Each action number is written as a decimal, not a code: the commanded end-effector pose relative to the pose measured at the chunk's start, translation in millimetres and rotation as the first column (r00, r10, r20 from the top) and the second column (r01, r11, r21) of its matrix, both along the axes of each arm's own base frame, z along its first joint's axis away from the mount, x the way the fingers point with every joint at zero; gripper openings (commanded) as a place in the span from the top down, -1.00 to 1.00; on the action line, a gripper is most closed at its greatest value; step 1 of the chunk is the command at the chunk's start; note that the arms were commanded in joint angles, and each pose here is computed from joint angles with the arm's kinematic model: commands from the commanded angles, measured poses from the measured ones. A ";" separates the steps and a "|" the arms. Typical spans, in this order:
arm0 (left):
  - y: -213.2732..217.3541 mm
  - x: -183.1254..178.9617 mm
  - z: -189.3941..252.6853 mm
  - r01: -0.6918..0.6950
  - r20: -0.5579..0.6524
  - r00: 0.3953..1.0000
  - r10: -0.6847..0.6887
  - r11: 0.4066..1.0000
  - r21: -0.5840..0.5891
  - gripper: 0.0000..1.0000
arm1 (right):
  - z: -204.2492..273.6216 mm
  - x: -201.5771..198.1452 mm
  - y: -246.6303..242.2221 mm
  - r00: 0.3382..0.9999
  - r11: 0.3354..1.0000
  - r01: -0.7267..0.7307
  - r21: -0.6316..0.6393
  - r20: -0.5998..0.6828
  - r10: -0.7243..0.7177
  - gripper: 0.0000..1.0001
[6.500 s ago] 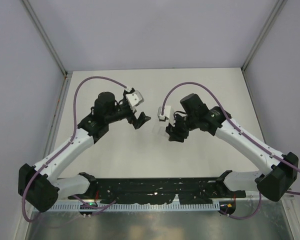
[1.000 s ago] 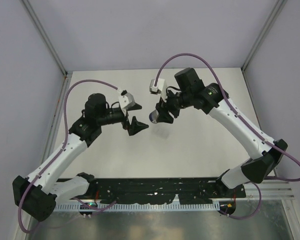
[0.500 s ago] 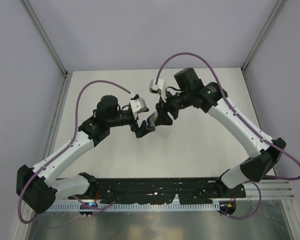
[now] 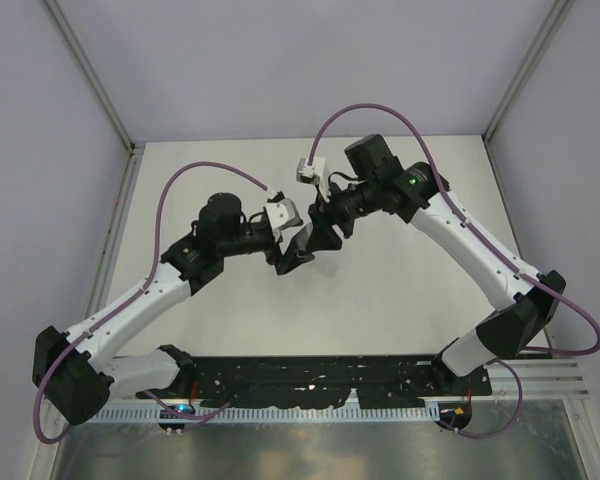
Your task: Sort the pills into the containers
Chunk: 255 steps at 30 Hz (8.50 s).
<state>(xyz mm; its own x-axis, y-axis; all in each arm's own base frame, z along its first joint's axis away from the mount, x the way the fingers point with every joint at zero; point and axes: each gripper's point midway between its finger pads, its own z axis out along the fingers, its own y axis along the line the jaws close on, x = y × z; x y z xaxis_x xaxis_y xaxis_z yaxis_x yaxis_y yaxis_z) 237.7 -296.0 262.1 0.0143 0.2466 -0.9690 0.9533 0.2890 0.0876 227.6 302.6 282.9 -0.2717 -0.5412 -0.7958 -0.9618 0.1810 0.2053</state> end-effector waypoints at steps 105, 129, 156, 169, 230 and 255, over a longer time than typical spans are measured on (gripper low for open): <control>24.7 -37.9 40.1 0.102 0.013 0.995 -0.102 0.995 -0.007 1.00 | 76.2 -49.1 -7.0 0.914 0.977 -0.213 0.014 0.356 0.194 -0.83; 40.9 28.2 51.1 -0.344 0.201 0.920 0.336 0.939 0.003 1.00 | 87.2 25.1 24.5 0.995 0.964 0.090 0.252 -0.065 -0.076 -0.62; 4.4 -97.3 44.0 0.358 0.011 0.934 -0.358 0.934 -0.002 1.00 | 70.1 -33.0 6.3 0.895 0.951 -0.301 0.071 0.364 0.256 0.50; 12.6 -146.0 53.1 0.613 -0.177 0.776 -0.605 0.790 -0.011 1.00 | 53.4 -59.0 -6.7 0.735 0.927 -0.314 -0.205 0.565 0.374 0.08; 40.9 42.5 77.6 -0.466 0.016 0.883 0.469 0.881 -0.086 1.00 | 116.3 64.4 34.1 0.973 0.902 0.219 0.373 -0.158 -0.171 -0.78; 40.1 28.9 79.1 -0.401 0.037 0.913 0.406 0.910 -0.103 1.00 | 102.0 42.7 37.3 0.991 0.931 0.101 0.351 -0.113 -0.065 0.39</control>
<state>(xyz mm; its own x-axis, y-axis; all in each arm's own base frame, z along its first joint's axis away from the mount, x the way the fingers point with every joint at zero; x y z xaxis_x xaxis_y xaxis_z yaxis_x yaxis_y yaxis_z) 274.1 -249.9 300.9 -0.1372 0.2320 -0.9630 0.7123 0.6987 0.0668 289.1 341.8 371.5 -0.4758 -0.1843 -0.8600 -0.8715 0.2306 0.4328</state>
